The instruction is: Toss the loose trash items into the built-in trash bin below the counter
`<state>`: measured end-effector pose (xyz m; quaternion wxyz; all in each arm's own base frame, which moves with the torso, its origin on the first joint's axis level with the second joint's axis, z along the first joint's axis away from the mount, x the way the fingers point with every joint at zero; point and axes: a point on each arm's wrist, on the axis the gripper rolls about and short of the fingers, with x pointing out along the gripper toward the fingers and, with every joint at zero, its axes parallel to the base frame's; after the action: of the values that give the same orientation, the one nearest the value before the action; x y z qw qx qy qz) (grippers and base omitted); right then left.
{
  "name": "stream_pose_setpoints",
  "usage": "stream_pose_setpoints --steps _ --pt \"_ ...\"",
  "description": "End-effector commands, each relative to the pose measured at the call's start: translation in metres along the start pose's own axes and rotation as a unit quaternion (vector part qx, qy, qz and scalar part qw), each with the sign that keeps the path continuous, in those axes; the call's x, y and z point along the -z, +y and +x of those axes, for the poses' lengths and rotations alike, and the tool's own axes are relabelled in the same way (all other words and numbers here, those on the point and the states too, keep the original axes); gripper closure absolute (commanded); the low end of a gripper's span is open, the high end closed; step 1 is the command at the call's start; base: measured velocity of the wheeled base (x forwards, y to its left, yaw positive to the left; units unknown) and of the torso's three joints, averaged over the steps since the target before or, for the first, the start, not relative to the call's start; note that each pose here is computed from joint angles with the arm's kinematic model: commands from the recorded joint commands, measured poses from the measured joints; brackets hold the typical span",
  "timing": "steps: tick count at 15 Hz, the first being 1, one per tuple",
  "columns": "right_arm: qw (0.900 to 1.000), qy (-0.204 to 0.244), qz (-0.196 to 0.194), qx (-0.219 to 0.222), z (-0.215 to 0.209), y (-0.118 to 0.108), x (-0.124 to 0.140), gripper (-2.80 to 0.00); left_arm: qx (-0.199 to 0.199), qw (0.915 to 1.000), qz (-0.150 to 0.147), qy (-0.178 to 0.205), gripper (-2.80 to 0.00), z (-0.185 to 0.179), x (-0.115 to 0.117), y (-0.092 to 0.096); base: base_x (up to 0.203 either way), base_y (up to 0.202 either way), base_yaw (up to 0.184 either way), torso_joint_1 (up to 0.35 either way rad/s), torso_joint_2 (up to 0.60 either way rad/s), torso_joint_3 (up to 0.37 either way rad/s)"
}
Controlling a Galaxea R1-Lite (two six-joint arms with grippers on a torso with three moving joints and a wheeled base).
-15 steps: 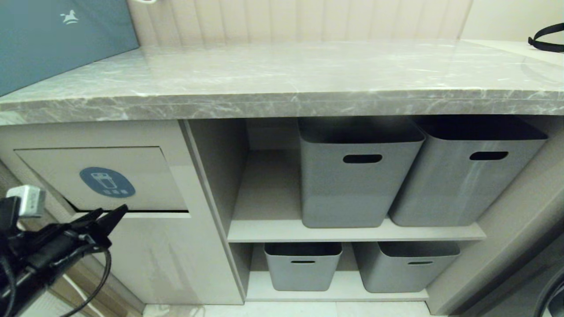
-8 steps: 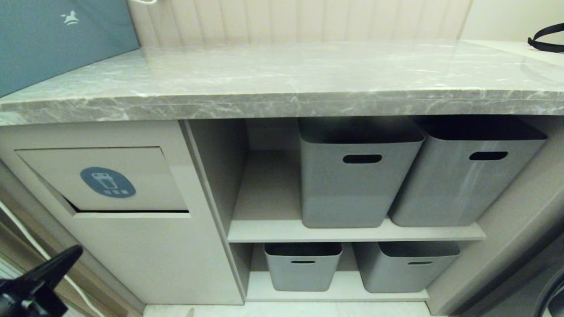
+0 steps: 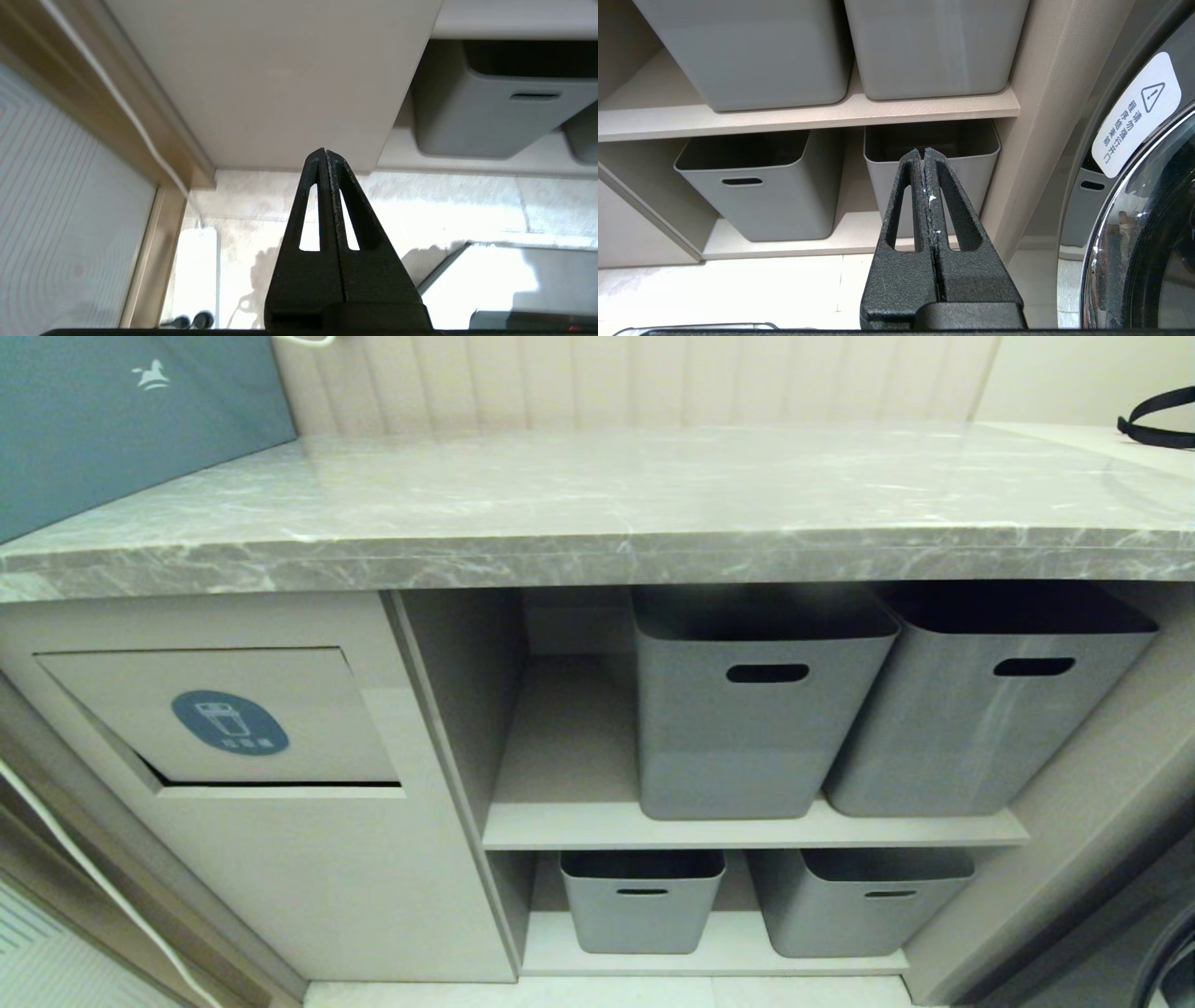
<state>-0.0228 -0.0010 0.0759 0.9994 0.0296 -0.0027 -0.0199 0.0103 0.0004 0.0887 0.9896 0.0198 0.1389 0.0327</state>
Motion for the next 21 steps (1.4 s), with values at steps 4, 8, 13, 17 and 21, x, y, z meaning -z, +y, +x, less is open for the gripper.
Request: stream_pose_setpoints --steps 4,8,13,17,21 --pt "1.0 0.001 0.0 0.0 0.0 0.0 0.0 0.0 0.012 0.9999 -0.004 -0.002 0.0 -0.008 0.012 -0.001 0.0 0.0 0.0 0.0 0.0 0.0" --pt "1.0 0.001 0.0 0.0 0.0 0.0 0.0 0.0 0.036 0.9987 0.002 -0.037 0.0 -0.016 0.015 0.0 0.0 0.0 0.0 0.0 0.0 0.0" --pt "1.0 0.001 0.0 0.0 0.0 0.0 0.0 0.0 0.034 0.9896 0.0 -0.14 0.0 -0.028 0.022 0.0 0.0 0.0 0.0 0.0 0.0 0.0" --pt "1.0 0.001 0.0 0.0 0.0 0.0 0.0 0.0 0.035 0.9894 -0.017 -0.14 0.0 -0.028 0.021 0.0 0.0 0.0 0.0 0.0 0.0 0.0" --pt "1.0 0.001 0.0 0.0 0.0 0.0 0.0 0.0 0.033 0.9893 -0.022 -0.14 0.0 -0.028 0.022 0.001 0.0 0.0 0.0 0.0 0.0 0.0"
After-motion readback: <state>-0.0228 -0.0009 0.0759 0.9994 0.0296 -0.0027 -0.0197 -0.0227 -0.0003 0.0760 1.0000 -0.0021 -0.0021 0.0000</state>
